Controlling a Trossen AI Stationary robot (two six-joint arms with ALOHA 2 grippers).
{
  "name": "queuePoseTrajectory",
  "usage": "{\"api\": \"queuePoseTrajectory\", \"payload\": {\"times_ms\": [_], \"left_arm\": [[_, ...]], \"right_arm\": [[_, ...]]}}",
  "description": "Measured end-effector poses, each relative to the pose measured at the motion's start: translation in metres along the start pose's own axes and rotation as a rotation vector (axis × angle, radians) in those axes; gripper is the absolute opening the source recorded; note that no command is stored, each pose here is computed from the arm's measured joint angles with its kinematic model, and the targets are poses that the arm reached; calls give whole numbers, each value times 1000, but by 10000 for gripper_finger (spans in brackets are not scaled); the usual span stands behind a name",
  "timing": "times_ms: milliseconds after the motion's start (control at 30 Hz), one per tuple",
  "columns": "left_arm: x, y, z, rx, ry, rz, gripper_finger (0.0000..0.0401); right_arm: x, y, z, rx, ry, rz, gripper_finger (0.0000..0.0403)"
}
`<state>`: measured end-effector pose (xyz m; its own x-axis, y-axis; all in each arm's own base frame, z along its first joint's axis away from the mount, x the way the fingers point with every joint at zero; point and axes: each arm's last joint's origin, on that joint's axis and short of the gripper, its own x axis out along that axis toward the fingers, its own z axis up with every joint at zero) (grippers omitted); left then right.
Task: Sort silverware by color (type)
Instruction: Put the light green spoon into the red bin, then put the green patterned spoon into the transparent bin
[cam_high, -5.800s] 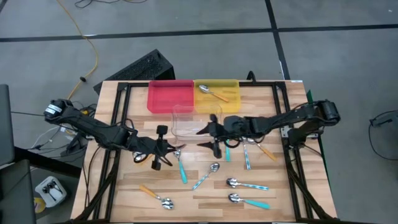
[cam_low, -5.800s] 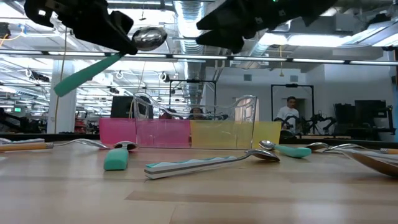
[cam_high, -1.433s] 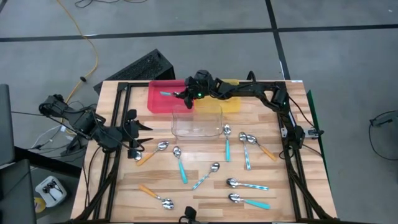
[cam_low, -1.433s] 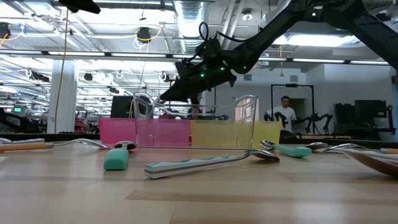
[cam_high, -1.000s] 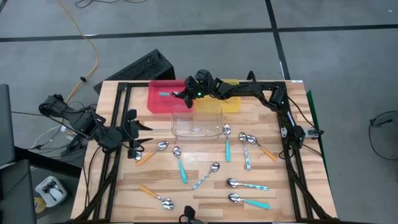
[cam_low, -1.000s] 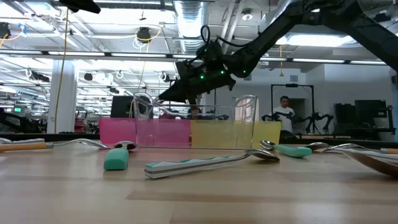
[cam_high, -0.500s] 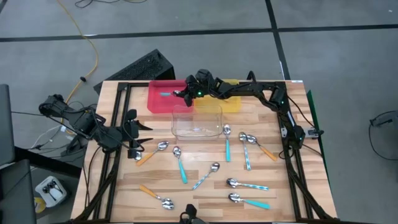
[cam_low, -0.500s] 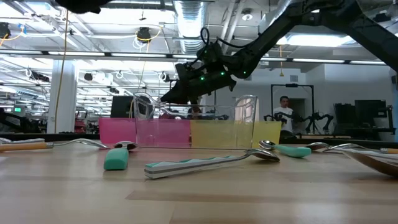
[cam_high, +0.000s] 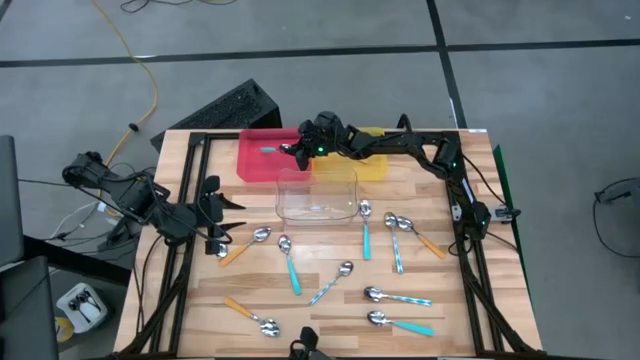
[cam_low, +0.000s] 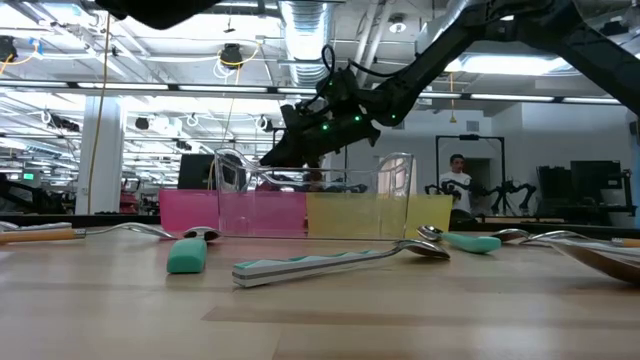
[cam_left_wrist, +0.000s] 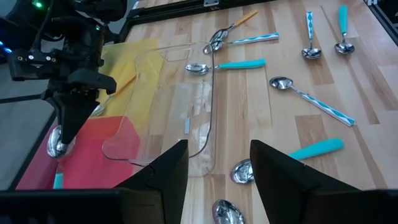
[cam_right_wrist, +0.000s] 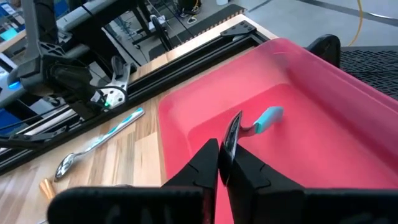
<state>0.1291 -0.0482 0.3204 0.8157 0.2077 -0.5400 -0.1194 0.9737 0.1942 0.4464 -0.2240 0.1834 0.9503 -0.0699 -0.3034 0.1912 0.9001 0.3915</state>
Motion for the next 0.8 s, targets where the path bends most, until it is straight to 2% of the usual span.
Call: {"api": "queuePoseTrajectory", "payload": {"times_ms": [267, 467, 600, 700, 800], "left_arm": [[0, 0, 0, 0, 0, 0, 158], [2, -1, -2, -9, 1, 1, 158], [11, -4, -14, -1, 46, 11, 158], [18, -7, -24, -37, 75, 29, 158], [25, -9, -34, -99, 102, 40, 158]], "right_arm": [[0, 0, 0, -5, -2, -1, 71], [-3, 0, 4, -14, -10, 16, 107], [-19, 7, 26, -29, -42, 93, 125], [-40, 16, 51, -49, -65, 170, 130], [-69, 31, 78, -66, -86, 198, 129]]}}
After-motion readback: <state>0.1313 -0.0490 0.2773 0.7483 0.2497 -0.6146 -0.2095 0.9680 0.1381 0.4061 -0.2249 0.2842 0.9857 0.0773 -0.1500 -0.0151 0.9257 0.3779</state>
